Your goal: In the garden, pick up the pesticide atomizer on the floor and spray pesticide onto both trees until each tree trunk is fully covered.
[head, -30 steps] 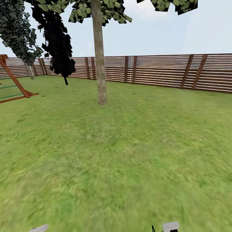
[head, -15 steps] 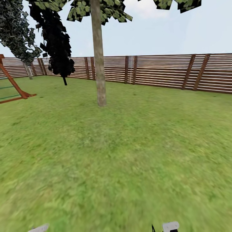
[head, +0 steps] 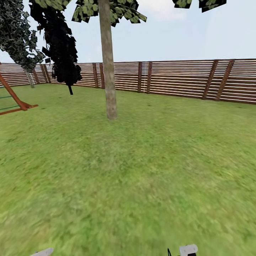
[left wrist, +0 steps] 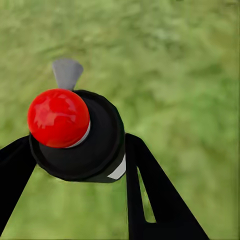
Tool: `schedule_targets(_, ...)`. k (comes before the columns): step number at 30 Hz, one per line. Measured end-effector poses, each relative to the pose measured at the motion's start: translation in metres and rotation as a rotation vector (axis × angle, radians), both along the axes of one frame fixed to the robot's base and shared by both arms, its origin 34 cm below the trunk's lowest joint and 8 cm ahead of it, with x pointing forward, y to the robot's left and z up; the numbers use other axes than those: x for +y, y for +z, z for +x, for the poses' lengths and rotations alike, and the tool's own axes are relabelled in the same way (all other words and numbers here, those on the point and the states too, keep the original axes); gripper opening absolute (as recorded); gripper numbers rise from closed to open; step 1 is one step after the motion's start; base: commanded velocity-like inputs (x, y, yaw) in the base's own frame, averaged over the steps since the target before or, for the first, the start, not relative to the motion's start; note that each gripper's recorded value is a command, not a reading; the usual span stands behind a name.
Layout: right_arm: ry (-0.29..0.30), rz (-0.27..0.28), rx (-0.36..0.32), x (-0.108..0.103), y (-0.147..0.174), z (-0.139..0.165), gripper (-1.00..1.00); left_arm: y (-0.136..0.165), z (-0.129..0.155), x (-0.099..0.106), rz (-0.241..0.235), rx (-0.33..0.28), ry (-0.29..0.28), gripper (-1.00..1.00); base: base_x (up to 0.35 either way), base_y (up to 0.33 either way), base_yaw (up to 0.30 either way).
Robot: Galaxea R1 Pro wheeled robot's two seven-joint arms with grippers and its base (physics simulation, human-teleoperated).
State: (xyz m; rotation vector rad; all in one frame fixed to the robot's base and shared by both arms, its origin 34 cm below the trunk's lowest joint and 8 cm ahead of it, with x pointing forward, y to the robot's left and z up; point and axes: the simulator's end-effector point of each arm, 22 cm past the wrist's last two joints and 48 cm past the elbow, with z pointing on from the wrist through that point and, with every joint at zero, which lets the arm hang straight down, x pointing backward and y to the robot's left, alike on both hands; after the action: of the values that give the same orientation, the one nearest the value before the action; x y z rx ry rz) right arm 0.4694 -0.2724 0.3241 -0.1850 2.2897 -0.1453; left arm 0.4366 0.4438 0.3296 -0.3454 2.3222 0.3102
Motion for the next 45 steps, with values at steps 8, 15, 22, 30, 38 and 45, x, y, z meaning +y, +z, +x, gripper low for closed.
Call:
schedule_targets(8, 0.000, 0.000, 0.000, 0.000, 0.000, 0.000, 1.00, 0.000, -0.001, 0.000, 0.000, 0.001, 0.000, -1.00, 0.339, 0.000, 0.000)
schedule_targets(15, 0.000, 0.001, 0.000, 0.000, 0.000, 0.000, 1.00, 0.000, -0.001, 0.000, 0.000, 0.001, 0.000, -1.00, 0.339, 0.000, 0.000)
schedule_targets(22, 0.000, 0.001, 0.000, 0.000, 0.000, 0.000, 1.00, 0.000, -0.001, 0.000, 0.000, 0.001, 0.000, -1.00, 0.339, 0.000, 0.000)
schedule_targets(30, 0.000, 0.001, 0.000, 0.000, 0.000, 0.000, 1.00, 0.000, -0.001, -0.001, -0.001, 0.002, -0.001, -1.00, 0.339, 0.000, 0.000)
schedule_targets(38, 0.001, 0.003, 0.000, 0.002, 0.000, 0.000, 1.00, -0.001, -0.001, -0.001, -0.002, 0.002, 0.000, -1.00, 0.339, 0.000, 0.000)
schedule_targets(45, 0.004, 0.033, 0.016, 0.024, -0.005, -0.010, 1.00, -0.001, 0.000, -0.002, -0.002, 0.002, -0.003, -1.00, 0.339, 0.000, 0.000)
